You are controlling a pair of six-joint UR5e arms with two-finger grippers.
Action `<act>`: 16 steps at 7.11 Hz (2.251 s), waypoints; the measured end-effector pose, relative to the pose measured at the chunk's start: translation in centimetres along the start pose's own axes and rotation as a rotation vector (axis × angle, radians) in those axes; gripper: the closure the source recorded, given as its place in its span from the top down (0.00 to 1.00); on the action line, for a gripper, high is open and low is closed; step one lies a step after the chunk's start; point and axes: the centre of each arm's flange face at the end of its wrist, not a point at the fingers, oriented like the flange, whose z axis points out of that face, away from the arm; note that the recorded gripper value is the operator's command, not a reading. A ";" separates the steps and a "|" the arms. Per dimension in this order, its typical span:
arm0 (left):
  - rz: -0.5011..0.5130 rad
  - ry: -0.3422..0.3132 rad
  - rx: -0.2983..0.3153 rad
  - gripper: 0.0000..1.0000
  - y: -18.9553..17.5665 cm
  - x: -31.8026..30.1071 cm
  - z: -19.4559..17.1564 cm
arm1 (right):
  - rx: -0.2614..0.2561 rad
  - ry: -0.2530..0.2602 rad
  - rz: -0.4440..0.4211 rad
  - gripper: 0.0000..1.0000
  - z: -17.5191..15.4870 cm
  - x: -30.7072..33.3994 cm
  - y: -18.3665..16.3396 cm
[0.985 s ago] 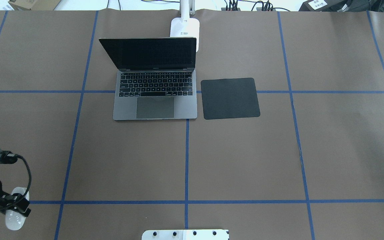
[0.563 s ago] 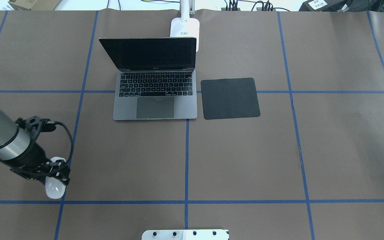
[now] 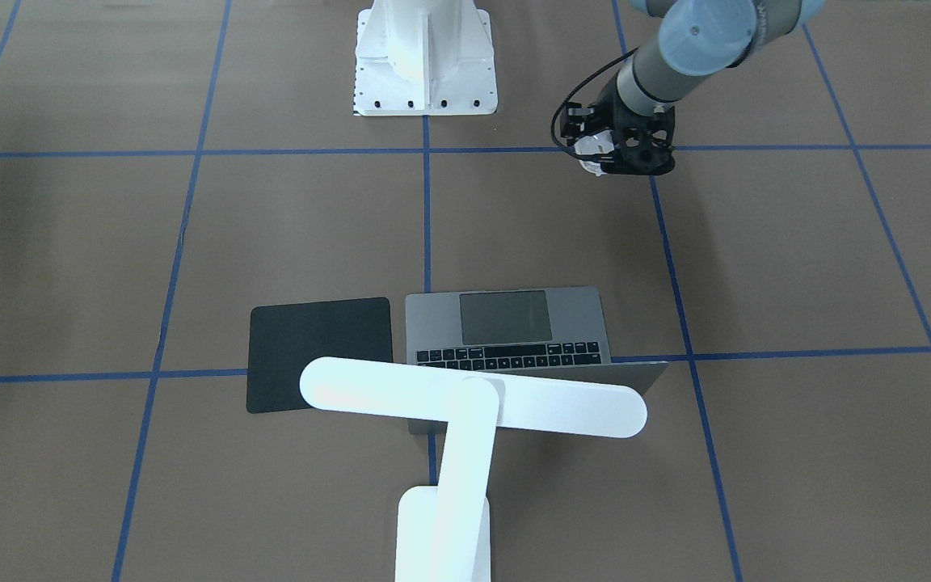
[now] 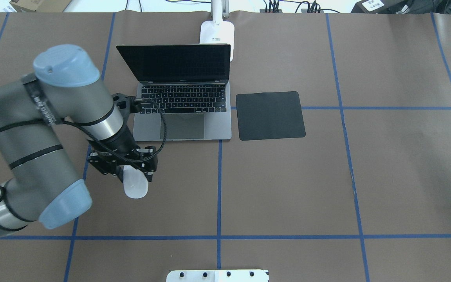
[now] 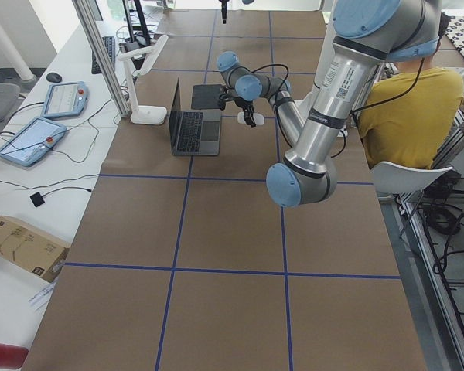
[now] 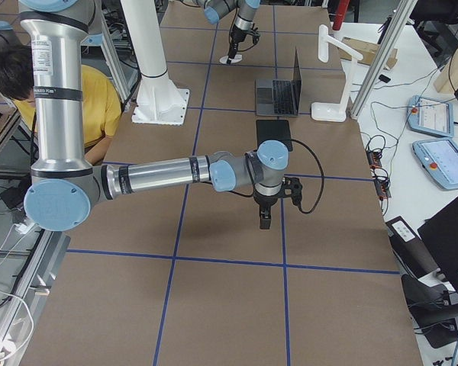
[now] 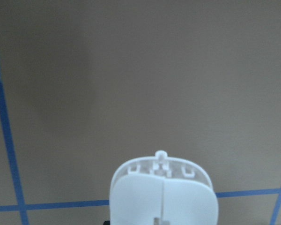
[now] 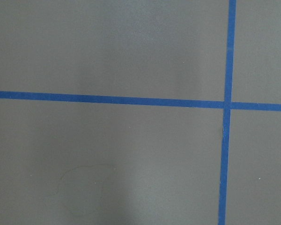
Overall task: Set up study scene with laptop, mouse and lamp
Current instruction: 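Carry the white mouse with the left gripper toward the mouse pad, then lower the white mouse onto the black mouse pad and release it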
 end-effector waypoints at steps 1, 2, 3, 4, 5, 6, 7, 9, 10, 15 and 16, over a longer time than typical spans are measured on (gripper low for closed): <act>-0.017 0.003 0.002 0.18 -1.3 3.8 -0.7 | 0.000 0.000 0.001 1.00 0.0 0.0 0.0; -0.035 0.003 0.007 0.18 -2.5 6.9 -1.1 | -0.001 0.000 0.001 1.00 0.0 0.0 0.0; -0.056 -0.004 0.015 0.18 -3.9 10.3 -1.2 | -0.001 0.000 0.001 1.00 0.0 0.0 0.0; -0.081 -0.010 0.021 0.18 -5.5 14.4 -1.1 | -0.001 0.000 0.001 1.00 0.0 0.0 0.0; -0.104 0.000 0.027 0.18 -7.4 18.0 -0.5 | -0.001 -0.001 0.001 1.00 0.0 0.0 0.0; -0.119 0.012 0.041 0.18 -9.6 21.1 0.4 | -0.001 -0.001 0.001 1.00 0.0 0.0 0.0; -0.127 0.013 0.058 0.18 -11.3 23.3 1.3 | -0.001 -0.001 0.001 1.00 0.0 0.0 0.0; -0.134 0.008 0.104 0.18 -13.9 25.9 2.9 | -0.003 -0.001 0.003 1.00 0.1 0.1 0.0; -0.145 0.002 0.130 0.18 -14.8 27.2 3.2 | -0.004 -0.001 0.003 1.00 0.1 0.1 0.0; -0.189 0.022 0.279 0.37 -17.6 29.5 6.5 | -0.007 -0.002 0.007 1.00 0.2 0.1 0.0; -0.193 0.040 0.300 0.37 -17.1 30.1 7.3 | -0.008 -0.002 0.007 1.00 0.2 0.2 0.0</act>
